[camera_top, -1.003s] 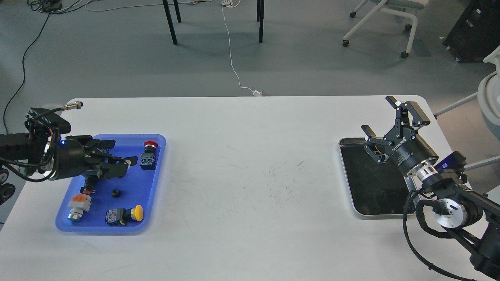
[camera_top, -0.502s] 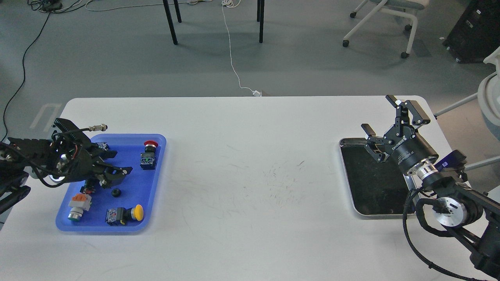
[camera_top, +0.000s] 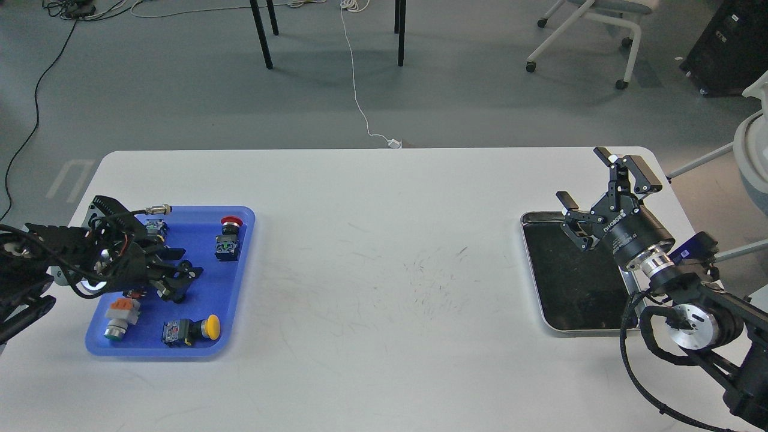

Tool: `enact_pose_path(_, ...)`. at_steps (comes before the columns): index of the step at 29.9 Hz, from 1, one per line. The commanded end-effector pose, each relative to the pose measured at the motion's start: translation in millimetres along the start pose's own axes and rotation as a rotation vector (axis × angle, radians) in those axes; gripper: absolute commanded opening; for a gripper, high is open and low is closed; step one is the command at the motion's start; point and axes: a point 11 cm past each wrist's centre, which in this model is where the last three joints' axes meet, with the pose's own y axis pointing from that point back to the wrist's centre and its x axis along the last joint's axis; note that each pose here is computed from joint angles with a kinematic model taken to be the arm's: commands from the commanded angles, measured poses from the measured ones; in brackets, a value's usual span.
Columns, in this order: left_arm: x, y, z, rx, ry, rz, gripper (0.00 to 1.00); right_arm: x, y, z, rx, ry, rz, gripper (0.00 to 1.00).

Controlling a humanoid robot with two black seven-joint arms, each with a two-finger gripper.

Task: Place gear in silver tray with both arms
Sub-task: 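Lift the gear and swing the left arm toward the table center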

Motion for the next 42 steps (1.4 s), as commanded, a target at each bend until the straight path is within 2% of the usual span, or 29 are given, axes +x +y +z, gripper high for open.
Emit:
enact_pose_path(1, -1.5, -0.3, 0.1, 0.0, -0.003, -0.005, 0.27, -0.1, -0.3, -0.4, 0.001, 0.0, -0.001, 0.99)
enact_pose_path(8, -6.7, -0.2, -0.4, 0.001, -0.007, -0.024, 0.13, -0.8, -0.9, -1.0, 0.002, 0.0, -0.003, 0.99)
enact_pose_path(14, 6.2, 8.8, -5.3, 0.01, -0.016, 0.008, 0.11, -0.4, -1.4, -2.8, 0.006, 0.002, -0.002, 0.99)
enact_pose_path(18, 64.0, 39.6, -10.3, 0.012, -0.071, 0.121, 0.11, -0.9, -2.9, -4.9, 0.011, 0.003, -0.004, 0.99)
enact_pose_path(23, 148.4, 59.8, 23.5, -0.068, -0.197, 0.274, 0.12, -4.9, -12.0, -15.9, 0.034, 0.014, -0.021, 0.99)
enact_pose_path(25, 169.3, 63.0, 40.8, -0.102, -0.25, 0.305, 0.12, -8.0, -17.6, -22.7, 0.047, 0.021, -0.031, 0.99)
enact_pose_path(31, 213.8, 24.4, 113.3, -0.239, -0.365, 0.28, 0.12, -11.1, -33.8, -58.6, 0.105, 0.066, -0.055, 0.99)
enact_pose_path(35, 228.4, -6.9, 156.8, -0.324, -0.389, 0.253, 0.12, -15.0, -44.7, -87.9, 0.152, 0.101, -0.074, 0.99)
enact_pose_path(42, 239.4, -56.8, 225.0, -0.414, -0.467, 0.182, 0.12, -53.2, -77.2, -117.0, 0.149, 0.223, -0.179, 0.99)
